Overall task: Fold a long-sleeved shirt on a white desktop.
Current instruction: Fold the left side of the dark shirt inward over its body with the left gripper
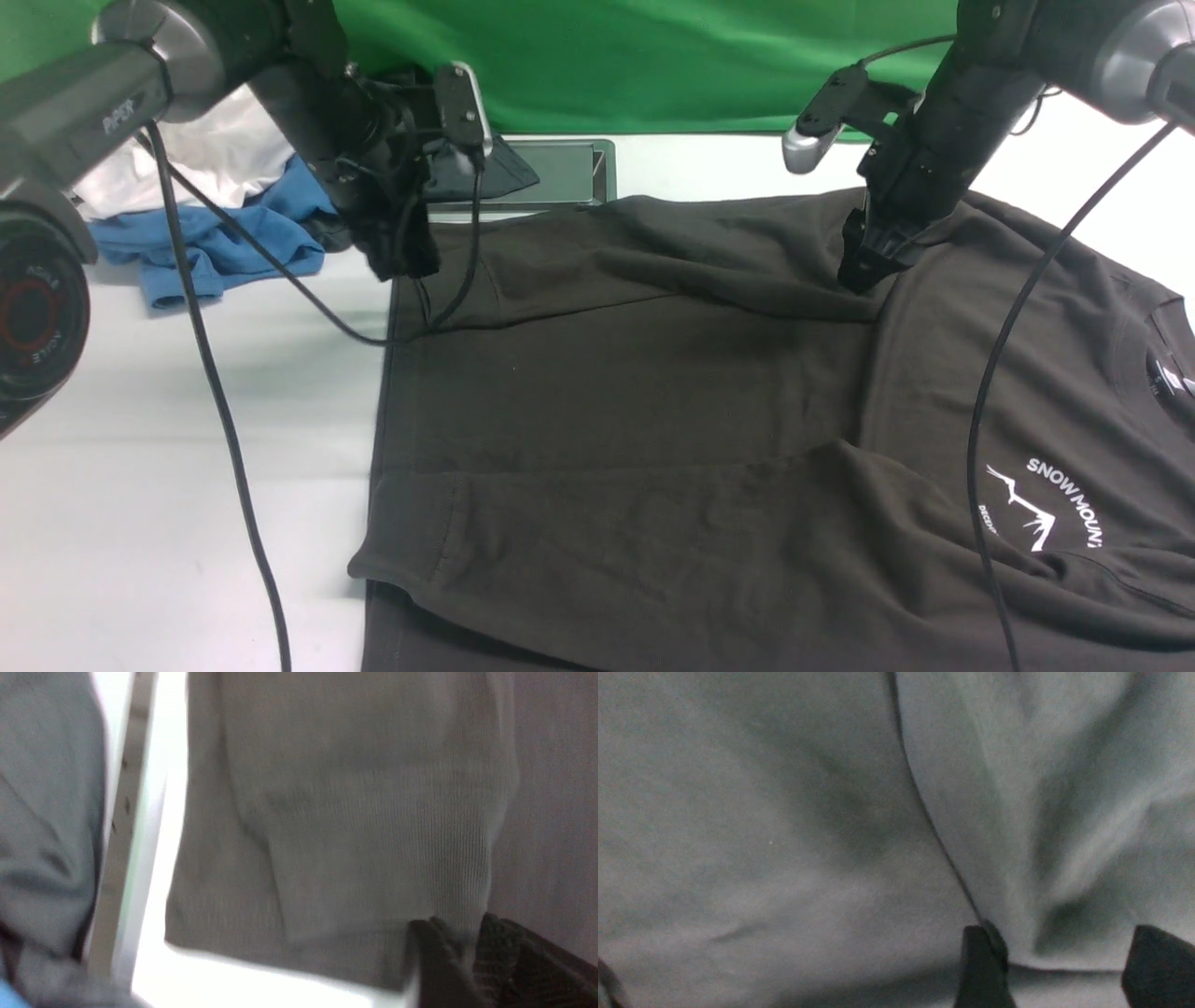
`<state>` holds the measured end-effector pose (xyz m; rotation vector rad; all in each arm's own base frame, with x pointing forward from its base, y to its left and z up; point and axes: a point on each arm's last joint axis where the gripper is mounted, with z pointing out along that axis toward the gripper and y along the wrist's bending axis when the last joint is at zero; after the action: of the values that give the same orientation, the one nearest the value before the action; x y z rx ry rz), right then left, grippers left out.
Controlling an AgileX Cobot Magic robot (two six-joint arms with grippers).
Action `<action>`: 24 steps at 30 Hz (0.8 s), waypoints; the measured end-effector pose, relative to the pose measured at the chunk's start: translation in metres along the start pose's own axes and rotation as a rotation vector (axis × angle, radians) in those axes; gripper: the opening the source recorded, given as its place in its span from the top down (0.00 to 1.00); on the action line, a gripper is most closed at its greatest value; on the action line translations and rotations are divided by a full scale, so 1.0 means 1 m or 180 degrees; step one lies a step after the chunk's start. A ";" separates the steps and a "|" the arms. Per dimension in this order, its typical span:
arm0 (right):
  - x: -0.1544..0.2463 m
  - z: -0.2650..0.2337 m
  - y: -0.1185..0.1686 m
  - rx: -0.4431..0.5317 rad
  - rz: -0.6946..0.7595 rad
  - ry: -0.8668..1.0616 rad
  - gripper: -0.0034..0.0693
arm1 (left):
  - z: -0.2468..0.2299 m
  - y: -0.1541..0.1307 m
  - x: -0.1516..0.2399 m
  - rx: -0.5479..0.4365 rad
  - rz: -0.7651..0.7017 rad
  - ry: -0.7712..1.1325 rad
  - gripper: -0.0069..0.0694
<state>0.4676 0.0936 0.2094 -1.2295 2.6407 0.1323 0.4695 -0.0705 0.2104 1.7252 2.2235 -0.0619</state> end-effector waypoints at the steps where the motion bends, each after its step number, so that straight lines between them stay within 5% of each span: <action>1: 0.000 -0.003 0.000 0.0006 0.0097 -0.0008 0.39 | 0.005 -0.002 -0.001 0.0029 0.0034 -0.0079 0.58; 7: 0.009 -0.021 0.012 -0.0010 0.0403 0.0002 0.46 | 0.043 -0.016 -0.004 -0.0146 0.0345 -0.0282 0.40; 12: 0.025 -0.046 0.029 -0.0023 0.0501 0.0027 0.47 | 0.058 -0.017 -0.003 -0.0227 0.0333 -0.0293 0.40; 18: 0.030 -0.092 0.042 0.0130 0.0512 -0.0215 0.47 | 0.061 -0.015 -0.003 -0.0299 0.0264 -0.0296 0.49; 24: 0.033 -0.128 0.052 0.0276 0.0473 -0.0443 0.47 | 0.061 -0.018 -0.004 -0.0197 0.0182 -0.0286 0.73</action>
<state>0.3859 0.0802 0.3254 -0.9607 2.5855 0.1219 0.4671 -0.0930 0.1507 1.7176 2.0892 -0.0555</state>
